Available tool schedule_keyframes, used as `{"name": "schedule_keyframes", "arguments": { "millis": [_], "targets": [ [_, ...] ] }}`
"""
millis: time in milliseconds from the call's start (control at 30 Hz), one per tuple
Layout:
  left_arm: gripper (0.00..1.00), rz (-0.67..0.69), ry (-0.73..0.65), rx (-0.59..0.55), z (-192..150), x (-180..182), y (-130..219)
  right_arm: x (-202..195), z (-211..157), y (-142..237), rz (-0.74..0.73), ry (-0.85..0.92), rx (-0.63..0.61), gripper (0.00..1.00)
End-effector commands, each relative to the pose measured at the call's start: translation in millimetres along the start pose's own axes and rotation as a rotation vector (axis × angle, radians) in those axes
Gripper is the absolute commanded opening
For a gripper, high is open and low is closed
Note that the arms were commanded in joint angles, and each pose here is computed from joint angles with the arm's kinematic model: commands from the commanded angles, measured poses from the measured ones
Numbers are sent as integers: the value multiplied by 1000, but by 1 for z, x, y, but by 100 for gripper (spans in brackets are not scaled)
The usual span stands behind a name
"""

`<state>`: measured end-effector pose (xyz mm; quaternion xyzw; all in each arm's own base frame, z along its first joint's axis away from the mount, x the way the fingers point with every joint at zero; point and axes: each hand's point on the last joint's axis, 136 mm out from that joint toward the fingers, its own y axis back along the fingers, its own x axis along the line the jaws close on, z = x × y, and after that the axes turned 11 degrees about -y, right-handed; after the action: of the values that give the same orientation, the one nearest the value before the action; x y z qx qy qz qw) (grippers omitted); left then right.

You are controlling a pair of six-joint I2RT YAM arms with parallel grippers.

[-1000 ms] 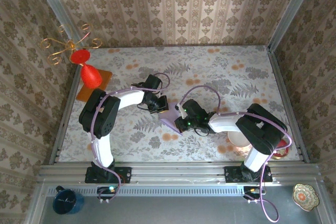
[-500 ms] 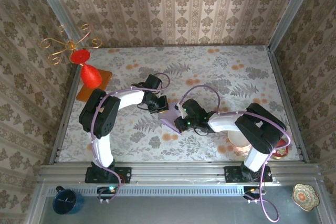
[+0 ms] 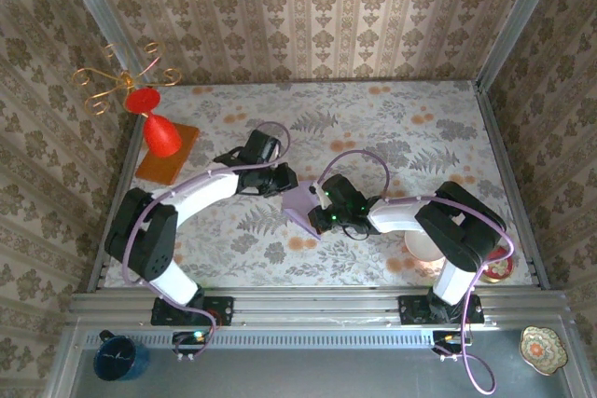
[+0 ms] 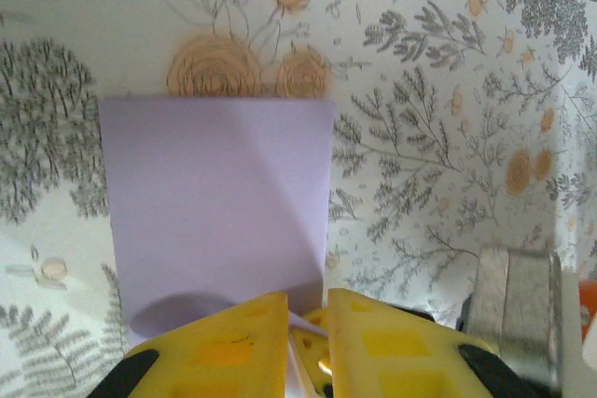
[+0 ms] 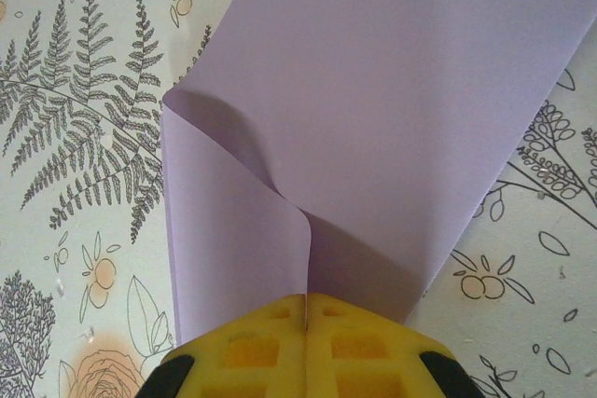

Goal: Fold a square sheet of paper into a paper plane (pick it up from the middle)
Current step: Third fold the triangle at the center of the table.

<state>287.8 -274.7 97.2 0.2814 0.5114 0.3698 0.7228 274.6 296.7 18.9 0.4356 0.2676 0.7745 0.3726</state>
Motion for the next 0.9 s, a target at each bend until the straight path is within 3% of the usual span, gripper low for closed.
{"name": "schedule_keyframes", "arguments": {
  "millis": [0,400,867],
  "targets": [
    [18,18,91,12,-21,6,-5,-11,-17,-5,-36,-35,76,0],
    [8,-19,159,76,-56,-7,-34,-15,-17,-5,-45,-46,76,0],
    [8,35,190,118,-78,12,-42,-19,-18,-6,-58,-54,81,0]
  ]
}}
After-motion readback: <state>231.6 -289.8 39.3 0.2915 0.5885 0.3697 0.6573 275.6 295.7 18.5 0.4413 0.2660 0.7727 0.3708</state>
